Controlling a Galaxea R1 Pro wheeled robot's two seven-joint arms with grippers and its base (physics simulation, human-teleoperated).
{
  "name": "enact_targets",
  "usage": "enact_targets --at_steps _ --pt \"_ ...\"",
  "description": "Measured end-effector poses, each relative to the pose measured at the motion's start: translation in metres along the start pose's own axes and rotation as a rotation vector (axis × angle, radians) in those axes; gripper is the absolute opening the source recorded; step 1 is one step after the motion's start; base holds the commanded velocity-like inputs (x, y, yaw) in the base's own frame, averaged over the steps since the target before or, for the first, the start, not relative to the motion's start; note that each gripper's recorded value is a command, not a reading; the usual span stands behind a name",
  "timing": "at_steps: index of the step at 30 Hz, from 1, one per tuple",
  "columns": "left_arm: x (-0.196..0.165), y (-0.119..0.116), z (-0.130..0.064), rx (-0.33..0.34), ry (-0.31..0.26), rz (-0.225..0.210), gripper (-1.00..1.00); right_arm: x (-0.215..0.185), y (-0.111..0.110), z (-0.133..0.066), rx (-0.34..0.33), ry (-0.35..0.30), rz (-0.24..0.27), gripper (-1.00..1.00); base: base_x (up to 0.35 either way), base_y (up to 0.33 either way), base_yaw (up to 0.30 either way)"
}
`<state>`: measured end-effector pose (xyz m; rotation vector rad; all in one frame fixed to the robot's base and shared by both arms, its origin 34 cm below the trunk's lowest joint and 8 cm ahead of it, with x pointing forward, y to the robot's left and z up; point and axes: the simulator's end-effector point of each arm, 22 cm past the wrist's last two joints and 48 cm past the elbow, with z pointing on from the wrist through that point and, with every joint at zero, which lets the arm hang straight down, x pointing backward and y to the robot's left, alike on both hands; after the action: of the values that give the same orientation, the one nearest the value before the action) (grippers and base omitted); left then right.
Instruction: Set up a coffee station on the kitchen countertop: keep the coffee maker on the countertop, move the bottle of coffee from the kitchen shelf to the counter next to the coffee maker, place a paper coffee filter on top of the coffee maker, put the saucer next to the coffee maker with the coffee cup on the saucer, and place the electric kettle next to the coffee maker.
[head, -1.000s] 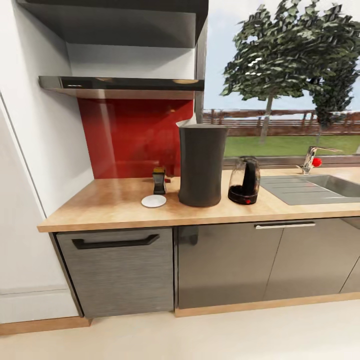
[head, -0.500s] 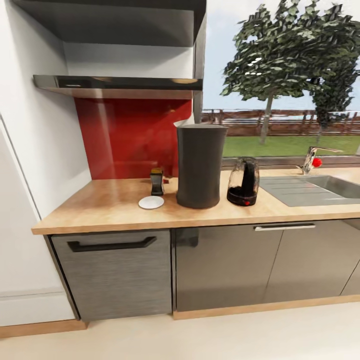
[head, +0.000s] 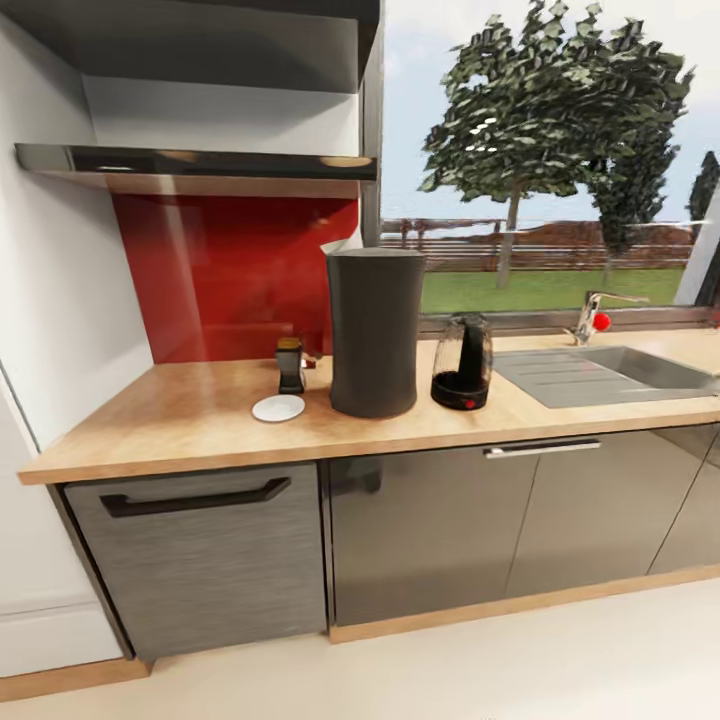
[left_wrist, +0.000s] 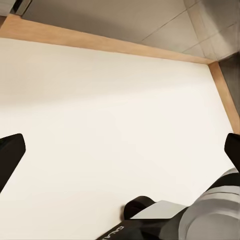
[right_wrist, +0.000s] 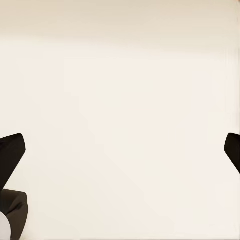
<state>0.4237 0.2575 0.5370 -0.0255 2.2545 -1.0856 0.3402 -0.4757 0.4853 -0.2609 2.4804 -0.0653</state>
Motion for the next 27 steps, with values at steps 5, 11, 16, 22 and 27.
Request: enact_targets --at_steps 5,11,16,22,27 --pt "-0.0002 0.0 0.0001 0.0 0.0 0.0 1.0 0.0001 0.0 0.0 0.0 0.0 0.0 1.0 0.001 -0.001 -0.251" --pt "-0.0002 0.0 0.0001 0.0 0.0 0.001 1.0 -0.0001 -0.0001 0.0001 0.0 0.0 0.0 1.0 0.0 -0.02 -0.231" --pt "0.0001 -0.0001 0.0001 0.0 0.001 0.001 1.0 0.0 -0.0002 0.0 0.001 0.0 -0.001 1.0 0.0 -0.224 -0.056" --pt "0.0 -0.0001 0.0001 0.0 0.0 0.001 1.0 0.0 -0.0001 0.0 0.0 0.001 -0.002 1.0 0.0 -0.291 -0.007" --pt "-0.0004 -0.0001 0.0 0.0 -0.001 0.001 1.0 0.0 0.0002 0.0 -0.001 0.001 -0.003 1.0 0.121 -0.296 0.0"
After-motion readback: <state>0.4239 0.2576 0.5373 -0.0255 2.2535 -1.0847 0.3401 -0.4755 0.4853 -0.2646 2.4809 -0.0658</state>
